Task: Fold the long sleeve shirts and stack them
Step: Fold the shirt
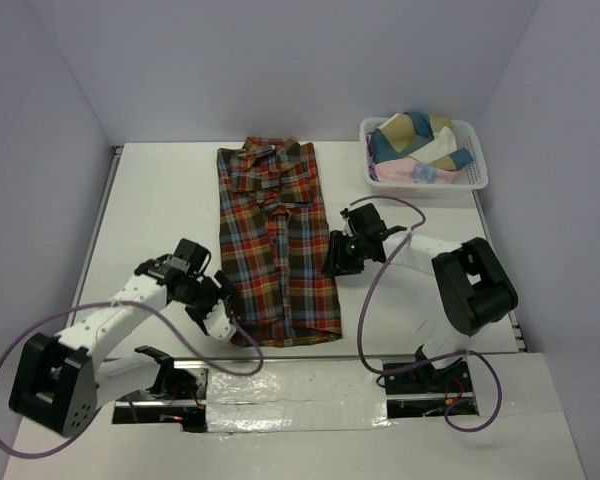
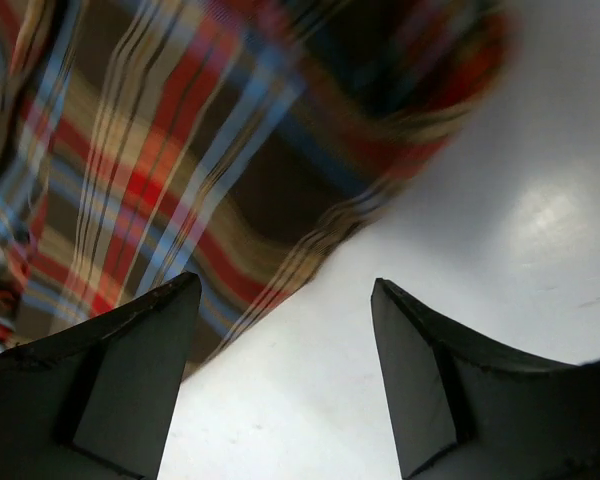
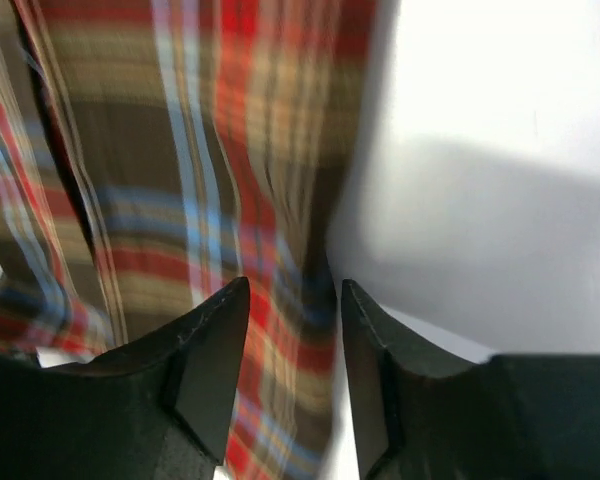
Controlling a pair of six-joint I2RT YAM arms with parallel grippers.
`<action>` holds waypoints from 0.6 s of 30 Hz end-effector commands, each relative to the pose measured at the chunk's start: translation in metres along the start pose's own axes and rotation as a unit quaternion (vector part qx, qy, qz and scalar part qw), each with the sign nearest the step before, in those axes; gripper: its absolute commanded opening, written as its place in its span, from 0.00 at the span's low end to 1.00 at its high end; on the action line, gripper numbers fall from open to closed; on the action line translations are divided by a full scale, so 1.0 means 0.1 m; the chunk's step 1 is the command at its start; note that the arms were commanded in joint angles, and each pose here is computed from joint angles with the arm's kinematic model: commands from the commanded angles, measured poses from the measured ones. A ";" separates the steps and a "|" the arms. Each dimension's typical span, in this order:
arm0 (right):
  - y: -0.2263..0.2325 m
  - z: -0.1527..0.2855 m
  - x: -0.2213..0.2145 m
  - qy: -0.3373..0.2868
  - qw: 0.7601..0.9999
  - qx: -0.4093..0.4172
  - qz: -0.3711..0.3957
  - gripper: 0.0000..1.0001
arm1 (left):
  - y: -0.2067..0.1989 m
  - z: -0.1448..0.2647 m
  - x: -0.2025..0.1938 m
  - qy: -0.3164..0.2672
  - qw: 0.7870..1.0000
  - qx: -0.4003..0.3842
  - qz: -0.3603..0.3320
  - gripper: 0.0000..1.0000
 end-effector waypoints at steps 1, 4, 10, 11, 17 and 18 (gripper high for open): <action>-0.04 0.23 -0.20 0.014 1.000 -0.011 0.023 0.50 | -0.22 -0.07 0.23 -0.016 0.997 -0.002 -0.078 0.82; -0.20 0.34 -0.44 0.024 0.999 -0.044 -0.005 0.51 | -0.32 -0.14 0.42 -0.030 0.991 0.019 -0.126 0.84; -0.25 0.44 -0.96 0.056 0.997 -0.051 -0.021 0.52 | -0.30 -0.36 0.62 -0.034 0.995 0.011 -0.095 0.84; -0.24 0.44 -1.01 0.059 0.997 -0.053 -0.018 0.52 | -0.26 -0.39 0.65 -0.036 0.995 0.009 -0.091 0.84; -0.14 0.45 -1.26 0.079 0.996 -0.028 -0.026 0.53 | -0.23 -0.54 0.62 -0.032 0.997 -0.067 -0.034 0.52; -0.13 0.44 -1.28 0.081 0.996 -0.025 -0.028 0.53 | -0.25 -0.54 0.65 -0.040 0.996 -0.075 -0.039 0.44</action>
Point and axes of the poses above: each gripper's point midway between its finger pads, its own z axis back along the fingers, its own y axis along the line the jaws close on, x = y × z, the point moved 6 cm from there along z, back along the fingers, and after that the axes turned 3 degrees about -z, right-handed, at the moved point
